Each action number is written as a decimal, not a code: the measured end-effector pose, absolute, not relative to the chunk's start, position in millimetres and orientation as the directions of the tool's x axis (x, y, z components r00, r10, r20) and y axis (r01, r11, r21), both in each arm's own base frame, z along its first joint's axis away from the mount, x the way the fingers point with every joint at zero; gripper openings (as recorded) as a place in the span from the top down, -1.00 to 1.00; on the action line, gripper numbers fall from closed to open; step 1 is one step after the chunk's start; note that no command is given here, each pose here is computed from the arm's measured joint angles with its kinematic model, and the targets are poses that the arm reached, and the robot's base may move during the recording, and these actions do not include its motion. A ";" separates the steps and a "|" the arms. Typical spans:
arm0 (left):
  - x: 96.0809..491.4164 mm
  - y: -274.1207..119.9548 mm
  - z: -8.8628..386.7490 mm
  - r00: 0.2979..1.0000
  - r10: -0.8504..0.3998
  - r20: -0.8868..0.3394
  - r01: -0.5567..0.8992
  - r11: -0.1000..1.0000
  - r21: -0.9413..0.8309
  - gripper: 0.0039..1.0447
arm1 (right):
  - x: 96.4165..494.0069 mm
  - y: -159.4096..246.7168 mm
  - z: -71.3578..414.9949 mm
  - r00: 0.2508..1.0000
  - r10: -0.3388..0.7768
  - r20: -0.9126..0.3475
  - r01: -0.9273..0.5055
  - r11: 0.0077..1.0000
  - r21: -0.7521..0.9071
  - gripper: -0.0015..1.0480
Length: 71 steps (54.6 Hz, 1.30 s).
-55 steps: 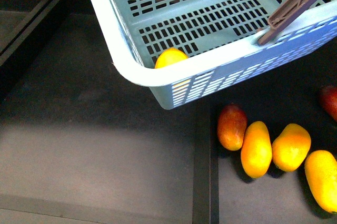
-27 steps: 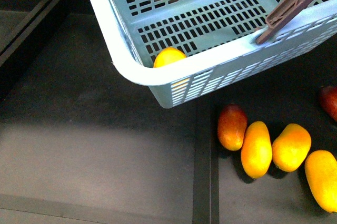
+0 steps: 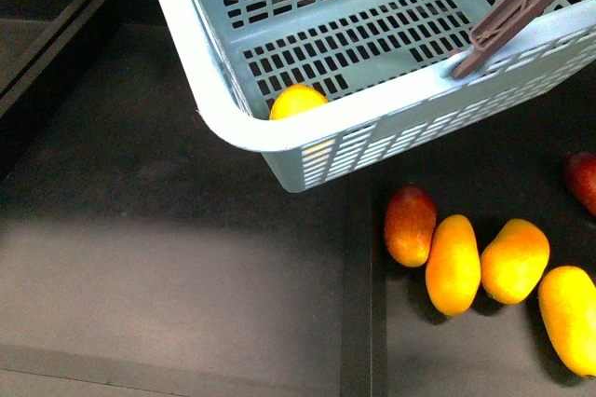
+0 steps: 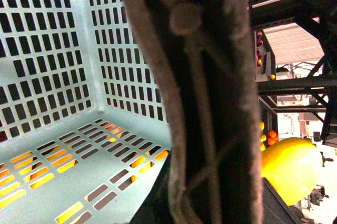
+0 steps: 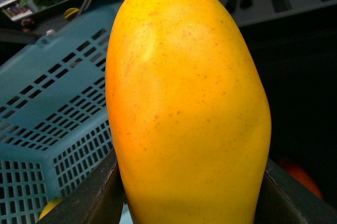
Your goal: Pick lemon and mango into basket
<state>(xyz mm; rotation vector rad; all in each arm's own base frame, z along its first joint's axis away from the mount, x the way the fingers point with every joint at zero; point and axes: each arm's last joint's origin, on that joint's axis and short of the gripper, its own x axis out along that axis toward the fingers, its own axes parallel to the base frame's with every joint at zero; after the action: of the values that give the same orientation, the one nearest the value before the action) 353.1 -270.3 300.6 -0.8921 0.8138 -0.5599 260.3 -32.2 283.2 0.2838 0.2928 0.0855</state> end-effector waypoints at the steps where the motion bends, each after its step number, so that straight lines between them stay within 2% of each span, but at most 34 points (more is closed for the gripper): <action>1: 353.1 -270.3 300.6 0.580 -0.721 -0.379 0.097 0.523 -0.847 0.91 | 264.0 -25.8 283.4 0.954 0.133 -0.270 -0.053 0.958 0.283 -0.03; 13: 353.1 -270.3 300.6 0.579 -0.721 -0.379 0.095 0.522 -0.848 0.91 | 306.1 21.9 275.1 0.942 0.169 -0.290 -0.085 0.956 0.280 -0.03; 27: 353.1 -270.3 300.6 0.580 -0.721 -0.379 0.096 0.523 -0.847 0.91 | 342.9 47.8 263.1 0.933 0.103 -0.345 -0.017 0.969 0.245 -0.03; 45: 353.7 -269.5 300.6 0.581 -0.720 -0.379 0.096 0.523 -0.847 0.91 | 337.3 48.6 276.8 0.945 0.093 -0.314 -0.014 0.969 0.246 -0.85; 49: 353.7 -270.7 298.6 0.575 -0.723 -0.383 0.092 0.522 -0.848 0.92 | 321.4 38.7 286.8 0.952 0.084 -0.294 -0.009 0.969 0.249 -0.82; 55: 354.0 -270.4 298.7 0.581 -0.717 -0.384 0.089 0.525 -0.846 0.92 | 277.6 10.1 291.8 0.951 -0.007 -0.310 0.079 0.973 0.219 -0.83; 57: 354.1 -270.4 298.7 0.582 -0.717 -0.384 0.091 0.527 -0.845 0.92 | 264.0 3.5 291.6 0.968 -0.014 -0.252 0.063 0.980 0.188 -0.75; 59: 354.0 -270.4 298.7 0.580 -0.718 -0.384 0.092 0.526 -0.846 0.92 | 245.6 0.1 290.1 0.991 -0.014 -0.131 0.031 0.991 0.133 -0.58; 63: 353.9 -270.6 298.7 0.578 -0.720 -0.384 0.091 0.524 -0.847 0.92 | 218.9 0.0 285.0 1.000 -0.002 0.006 0.001 0.998 0.068 -0.31; 66: 353.4 -271.2 298.7 0.576 -0.722 -0.383 0.091 0.522 -0.848 0.92 | 204.8 0.1 274.3 0.999 0.000 0.038 -0.002 0.999 0.040 -0.08; 71: 353.1 -271.4 298.9 0.575 -0.723 -0.383 0.090 0.521 -0.849 0.92 | 192.3 0.0 244.2 1.000 0.000 -0.006 0.000 1.000 0.021 0.32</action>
<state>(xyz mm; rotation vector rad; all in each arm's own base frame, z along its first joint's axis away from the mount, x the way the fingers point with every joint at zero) 353.1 -271.4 298.9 -0.8950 0.8226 -0.5592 192.3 0.0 244.2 0.0208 0.0055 -0.0001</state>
